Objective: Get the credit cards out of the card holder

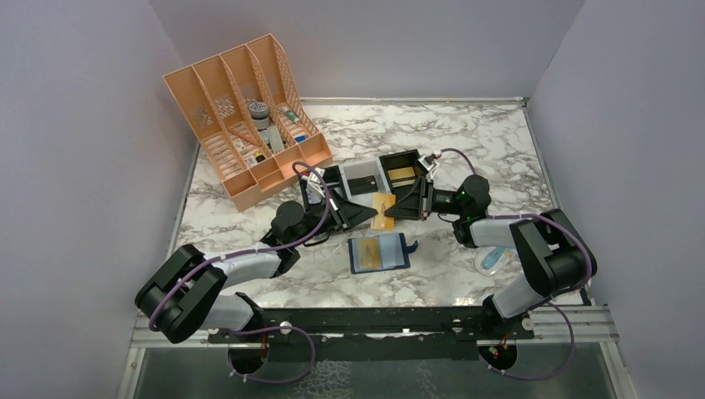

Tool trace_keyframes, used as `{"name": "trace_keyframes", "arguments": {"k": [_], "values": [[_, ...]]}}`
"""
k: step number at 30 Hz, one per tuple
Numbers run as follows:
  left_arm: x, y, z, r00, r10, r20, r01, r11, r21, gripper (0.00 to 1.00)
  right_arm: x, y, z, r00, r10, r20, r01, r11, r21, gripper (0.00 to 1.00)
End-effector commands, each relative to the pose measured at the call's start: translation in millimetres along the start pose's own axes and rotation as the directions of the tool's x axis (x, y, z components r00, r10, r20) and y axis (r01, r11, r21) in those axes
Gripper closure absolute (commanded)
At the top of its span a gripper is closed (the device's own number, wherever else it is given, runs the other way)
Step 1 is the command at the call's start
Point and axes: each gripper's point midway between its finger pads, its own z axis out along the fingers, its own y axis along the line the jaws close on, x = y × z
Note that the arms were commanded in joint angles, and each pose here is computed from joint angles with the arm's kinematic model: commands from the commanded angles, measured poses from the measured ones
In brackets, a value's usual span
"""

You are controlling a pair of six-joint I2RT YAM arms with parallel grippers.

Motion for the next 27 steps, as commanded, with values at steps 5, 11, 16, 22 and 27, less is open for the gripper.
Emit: {"name": "trace_keyframes", "arguments": {"k": [5,11,16,22,27], "values": [[0,-10,-7,1.0,0.016,0.008,-0.016,0.999,0.043,1.0,-6,18,2,0.998,-0.066,-0.003,0.066,0.997,-0.042,0.91],[2,-8,-6,1.0,0.026,-0.005,-0.026,0.999,0.038,0.96,-6,17,2,0.997,-0.074,0.005,0.074,0.997,-0.029,0.99],[2,-6,-6,0.999,0.053,-0.013,-0.052,0.998,0.025,0.66,-12,12,2,0.995,-0.101,0.023,0.1,0.995,0.016,0.99],[-8,12,-12,0.995,0.104,0.003,-0.103,0.988,-0.117,0.27,-35,-7,-2,0.975,-0.205,0.085,0.181,0.957,0.225,0.99],[-14,32,-23,0.988,0.152,0.005,-0.146,0.957,-0.249,0.04,-70,-25,-25,0.907,-0.4,0.129,0.289,0.815,0.502,0.99]]}}
